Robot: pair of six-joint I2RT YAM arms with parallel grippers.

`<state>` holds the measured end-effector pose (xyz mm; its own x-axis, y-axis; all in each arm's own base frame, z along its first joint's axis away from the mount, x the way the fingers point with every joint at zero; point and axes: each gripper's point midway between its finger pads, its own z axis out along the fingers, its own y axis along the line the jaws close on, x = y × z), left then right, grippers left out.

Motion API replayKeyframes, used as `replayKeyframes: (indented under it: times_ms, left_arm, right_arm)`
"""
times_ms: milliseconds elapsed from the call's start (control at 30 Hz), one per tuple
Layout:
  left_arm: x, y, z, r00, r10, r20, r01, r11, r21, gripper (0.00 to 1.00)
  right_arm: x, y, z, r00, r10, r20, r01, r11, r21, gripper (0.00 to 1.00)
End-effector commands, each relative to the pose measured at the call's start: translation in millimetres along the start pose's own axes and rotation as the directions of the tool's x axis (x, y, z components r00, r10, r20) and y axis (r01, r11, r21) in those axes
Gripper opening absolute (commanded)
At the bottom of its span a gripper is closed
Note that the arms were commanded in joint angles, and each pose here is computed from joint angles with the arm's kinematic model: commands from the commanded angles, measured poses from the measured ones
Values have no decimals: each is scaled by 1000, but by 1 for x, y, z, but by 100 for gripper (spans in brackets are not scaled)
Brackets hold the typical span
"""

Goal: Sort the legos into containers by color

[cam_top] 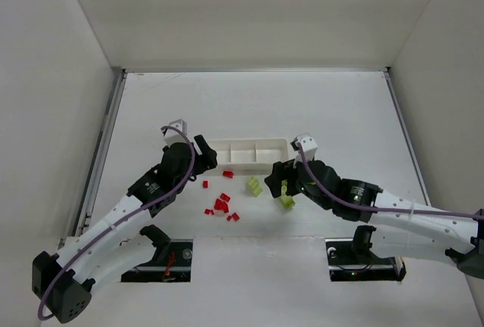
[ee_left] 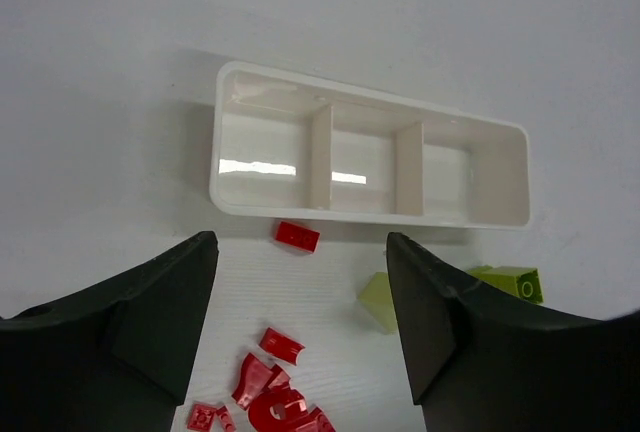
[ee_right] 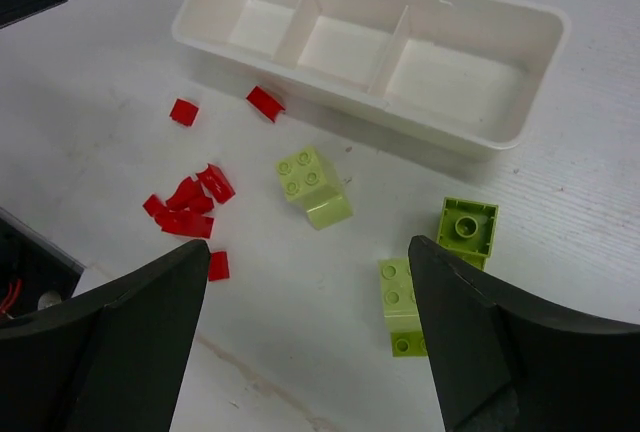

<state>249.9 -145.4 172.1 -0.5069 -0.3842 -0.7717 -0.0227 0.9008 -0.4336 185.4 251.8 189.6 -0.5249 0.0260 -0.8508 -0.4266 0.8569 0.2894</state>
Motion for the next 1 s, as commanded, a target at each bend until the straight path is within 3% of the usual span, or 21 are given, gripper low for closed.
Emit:
replayKeyframes:
  times_ms: [0, 67, 133, 267, 333, 367, 433, 467, 500, 567, 600, 833, 967]
  left_arm:
    - [-3, 3, 2, 1000, -22, 17, 22, 1000, 8, 69]
    - [0, 8, 2, 1000, -22, 12, 22, 1000, -3, 69]
    - [3, 12, 3, 999, -38, 17, 38, 999, -4, 69]
    - [5, 15, 4, 997, -72, 29, 73, 997, -4, 65]
    - [2, 14, 3, 996, -81, 38, 81, 997, -1, 58]
    - [1, 12, 3, 996, -81, 41, 81, 997, 6, 51]
    - [-4, 4, -1, 996, -77, 54, 75, 996, 39, 30]
    - [-5, 2, -3, 995, -77, 58, 74, 996, 47, 25]
    - [-5, -1, -5, 995, -74, 61, 70, 996, 61, 18]
    - [-3, -2, -6, 995, -73, 62, 69, 995, 67, 15]
    - [-2, -4, -7, 995, -75, 59, 71, 995, 72, 15]
    - [8, -14, -1, 998, -59, 32, 56, 994, 91, 32]
    - [9, -15, -5, 997, -67, 43, 62, 992, 114, 38]
  right_arm:
    - [-18, 11, 3, 998, -35, 51, 37, 999, -39, 87]
    - [-18, 15, 7, 997, -59, 49, 61, 997, -54, 85]
    - [-17, 19, 12, 996, -81, 47, 84, 994, -68, 77]
    - [-6, 18, 20, 994, -107, 25, 108, 992, -68, 46]
    - [-4, 15, 25, 994, -104, 23, 105, 993, -56, 25]
    - [-3, 12, 28, 995, -103, 18, 104, 994, -46, 22]
    - [1, 8, 34, 994, -110, 3, 110, 993, -34, 26]
    - [2, 8, 37, 993, -115, -1, 115, 993, -32, 32]
    - [5, 9, 40, 992, -128, -7, 128, 991, -34, 45]
    - [7, 11, 47, 988, -153, -11, 153, 987, -43, 70]
    - [8, 14, 52, 986, -166, -13, 165, 985, -48, 76]
    - [27, 35, 78, 973, -220, -73, 209, 968, -136, 80]
    - [42, 32, 97, 958, -257, -126, 242, 963, -118, 74]
